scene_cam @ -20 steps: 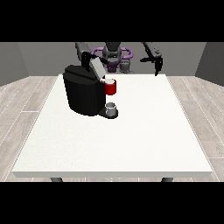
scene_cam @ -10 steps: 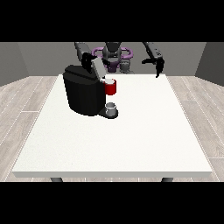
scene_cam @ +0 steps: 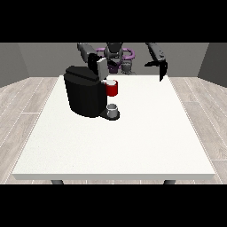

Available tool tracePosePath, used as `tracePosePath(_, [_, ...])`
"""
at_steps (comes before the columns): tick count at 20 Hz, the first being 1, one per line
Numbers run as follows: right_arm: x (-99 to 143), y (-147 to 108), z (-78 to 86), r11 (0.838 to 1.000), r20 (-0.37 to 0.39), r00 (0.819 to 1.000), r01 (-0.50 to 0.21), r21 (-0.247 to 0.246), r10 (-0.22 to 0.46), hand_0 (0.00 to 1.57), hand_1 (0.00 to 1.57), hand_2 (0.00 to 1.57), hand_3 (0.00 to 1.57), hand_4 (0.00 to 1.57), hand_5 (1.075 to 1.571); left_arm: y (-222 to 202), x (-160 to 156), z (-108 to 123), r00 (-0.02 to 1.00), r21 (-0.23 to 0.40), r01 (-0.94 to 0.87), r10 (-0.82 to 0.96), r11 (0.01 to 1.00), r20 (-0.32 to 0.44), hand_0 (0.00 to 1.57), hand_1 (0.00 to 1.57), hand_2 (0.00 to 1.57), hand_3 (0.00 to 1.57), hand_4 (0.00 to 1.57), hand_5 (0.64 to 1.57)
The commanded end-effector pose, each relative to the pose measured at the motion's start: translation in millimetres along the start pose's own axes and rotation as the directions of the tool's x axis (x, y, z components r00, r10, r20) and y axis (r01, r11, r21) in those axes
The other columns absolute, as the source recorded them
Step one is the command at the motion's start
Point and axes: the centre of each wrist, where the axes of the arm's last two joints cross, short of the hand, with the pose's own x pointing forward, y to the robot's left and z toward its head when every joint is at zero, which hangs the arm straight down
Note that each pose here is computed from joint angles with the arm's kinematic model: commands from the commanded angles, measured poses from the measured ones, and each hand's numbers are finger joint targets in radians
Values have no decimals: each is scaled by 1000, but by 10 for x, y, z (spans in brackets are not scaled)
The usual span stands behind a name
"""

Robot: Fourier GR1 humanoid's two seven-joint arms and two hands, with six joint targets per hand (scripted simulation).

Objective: Insert the coffee pod into the coffee machine and close the lid

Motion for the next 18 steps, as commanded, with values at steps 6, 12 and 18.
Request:
tracePosePath(6, [507, 336, -214, 994, 64, 994, -90, 59, 87, 0, 0, 0, 0, 391, 1571, 14, -61, -25, 1000, -64, -9, 10, 998, 14, 0, 0, 0, 0, 394, 1571])
tracePosePath(12, [680, 442, -307, 981, 144, 978, -165, 99, 150, 0, 0, 0, 0, 383, 1571, -38, 92, -323, 999, -79, -34, 34, 996, 5, 0, 0, 0, 0, 366, 1571])
tracePosePath(18, [788, 770, -285, 978, 214, 971, -141, 153, 107, 0, 0, 0, 0, 385, 1571, 106, -71, -121, 999, -49, -28, 29, 998, 29, 0, 0, 0, 0, 363, 1571])
